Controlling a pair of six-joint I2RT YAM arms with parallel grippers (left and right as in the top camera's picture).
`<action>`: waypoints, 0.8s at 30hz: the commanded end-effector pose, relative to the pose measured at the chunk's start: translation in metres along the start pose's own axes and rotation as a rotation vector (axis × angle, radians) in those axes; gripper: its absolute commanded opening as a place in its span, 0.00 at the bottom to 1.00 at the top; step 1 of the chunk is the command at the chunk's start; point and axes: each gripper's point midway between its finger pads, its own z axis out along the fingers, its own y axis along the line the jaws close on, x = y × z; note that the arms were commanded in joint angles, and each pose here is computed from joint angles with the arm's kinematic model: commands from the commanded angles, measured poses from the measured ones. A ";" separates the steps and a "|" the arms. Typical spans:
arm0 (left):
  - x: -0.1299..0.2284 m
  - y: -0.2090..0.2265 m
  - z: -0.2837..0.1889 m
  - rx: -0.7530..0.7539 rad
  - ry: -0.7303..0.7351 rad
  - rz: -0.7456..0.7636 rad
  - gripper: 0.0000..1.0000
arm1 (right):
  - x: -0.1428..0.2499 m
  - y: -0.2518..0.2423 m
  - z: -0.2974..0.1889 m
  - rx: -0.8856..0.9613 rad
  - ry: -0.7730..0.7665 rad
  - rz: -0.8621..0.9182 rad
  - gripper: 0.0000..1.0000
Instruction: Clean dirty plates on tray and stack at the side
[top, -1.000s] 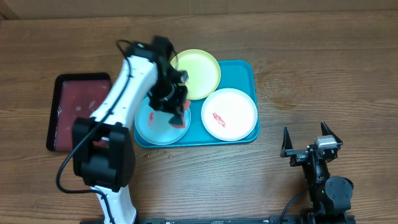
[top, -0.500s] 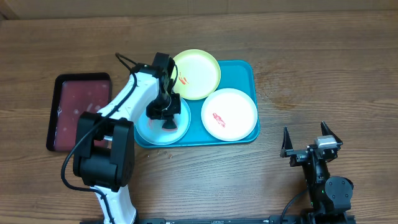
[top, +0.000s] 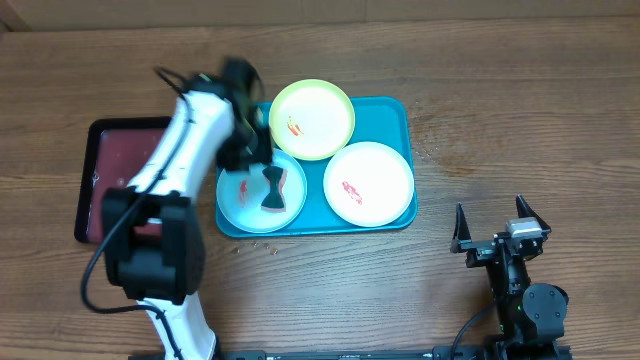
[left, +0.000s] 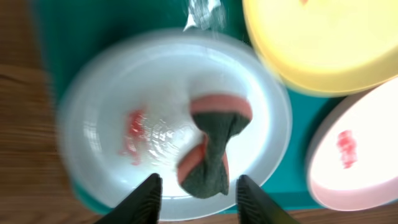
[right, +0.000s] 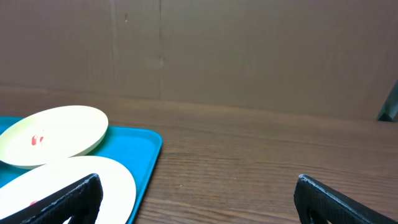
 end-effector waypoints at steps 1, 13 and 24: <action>-0.035 0.016 -0.074 0.038 -0.178 -0.028 0.40 | 0.001 0.002 0.000 -0.007 -0.007 -0.001 1.00; -0.058 0.056 -0.105 0.047 -0.275 -0.131 1.00 | -0.011 -0.003 0.000 0.021 -0.056 -0.005 1.00; -0.057 0.055 -0.104 0.049 -0.266 -0.130 1.00 | -0.125 0.027 -0.038 -0.163 -0.553 -0.050 1.00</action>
